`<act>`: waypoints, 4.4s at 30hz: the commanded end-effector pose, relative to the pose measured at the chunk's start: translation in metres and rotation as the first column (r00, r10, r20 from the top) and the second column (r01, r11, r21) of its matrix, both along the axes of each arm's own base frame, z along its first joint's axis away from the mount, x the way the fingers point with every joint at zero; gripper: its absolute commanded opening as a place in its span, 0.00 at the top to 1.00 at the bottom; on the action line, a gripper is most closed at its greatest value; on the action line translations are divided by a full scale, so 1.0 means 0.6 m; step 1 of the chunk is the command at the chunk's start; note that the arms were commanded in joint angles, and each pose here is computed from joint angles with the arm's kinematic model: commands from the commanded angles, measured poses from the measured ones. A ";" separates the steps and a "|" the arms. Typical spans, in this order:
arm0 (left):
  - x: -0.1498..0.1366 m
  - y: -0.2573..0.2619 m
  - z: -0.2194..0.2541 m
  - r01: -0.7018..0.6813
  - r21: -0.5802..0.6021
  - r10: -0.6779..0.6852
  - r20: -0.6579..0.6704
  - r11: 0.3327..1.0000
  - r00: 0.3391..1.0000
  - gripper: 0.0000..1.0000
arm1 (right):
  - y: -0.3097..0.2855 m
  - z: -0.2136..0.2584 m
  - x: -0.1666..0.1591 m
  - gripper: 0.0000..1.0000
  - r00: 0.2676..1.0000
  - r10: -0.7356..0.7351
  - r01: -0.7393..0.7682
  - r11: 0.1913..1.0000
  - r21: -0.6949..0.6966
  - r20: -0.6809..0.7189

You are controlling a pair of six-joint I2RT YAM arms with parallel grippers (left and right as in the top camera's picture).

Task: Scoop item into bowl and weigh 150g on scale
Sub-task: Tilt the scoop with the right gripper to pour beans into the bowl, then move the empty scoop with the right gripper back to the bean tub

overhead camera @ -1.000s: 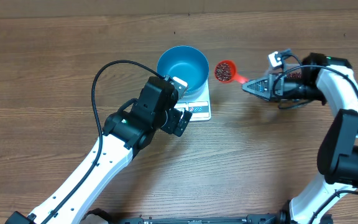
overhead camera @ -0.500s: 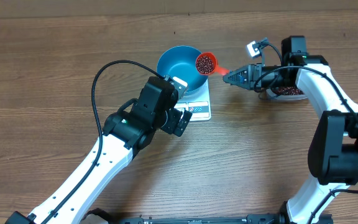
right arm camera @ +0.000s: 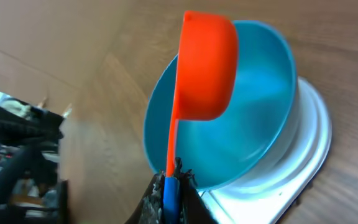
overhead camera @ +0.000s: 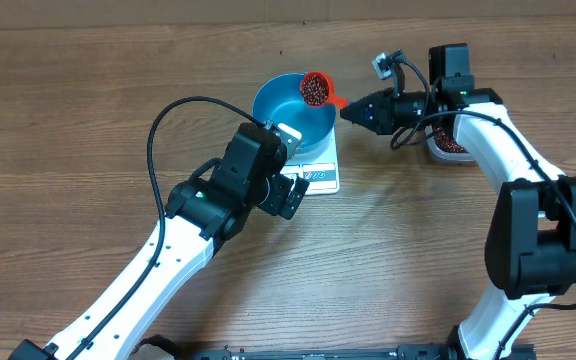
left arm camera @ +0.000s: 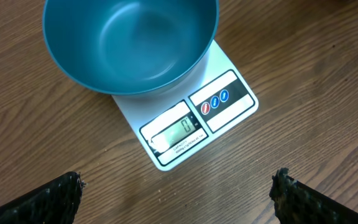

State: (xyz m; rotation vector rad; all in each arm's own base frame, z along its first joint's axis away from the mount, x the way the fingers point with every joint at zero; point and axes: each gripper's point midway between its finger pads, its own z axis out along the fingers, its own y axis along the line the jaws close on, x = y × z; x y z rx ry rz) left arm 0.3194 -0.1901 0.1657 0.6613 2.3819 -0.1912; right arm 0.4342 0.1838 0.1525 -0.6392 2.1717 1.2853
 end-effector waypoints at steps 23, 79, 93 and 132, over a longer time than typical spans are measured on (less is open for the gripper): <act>0.000 -0.001 -0.005 0.011 0.005 -0.011 -0.005 1.000 1.000 0.00 | 0.010 0.009 0.016 0.96 0.685 0.340 -0.214 0.939 -0.268 0.644; 0.000 -0.001 -0.006 0.011 0.005 -0.011 -0.005 1.000 1.000 0.00 | -0.445 0.006 -0.107 0.96 0.765 -0.643 0.474 0.513 -0.716 0.046; 0.000 -0.001 -0.005 0.011 0.005 -0.011 -0.005 1.000 1.000 0.01 | -0.430 0.007 -0.098 0.87 0.776 -0.630 0.480 0.556 -0.678 0.032; 0.000 -0.001 -0.005 0.011 0.005 -0.011 -0.005 1.000 1.000 0.00 | -0.430 0.018 -0.076 0.96 0.775 -0.628 0.519 0.563 -0.642 0.076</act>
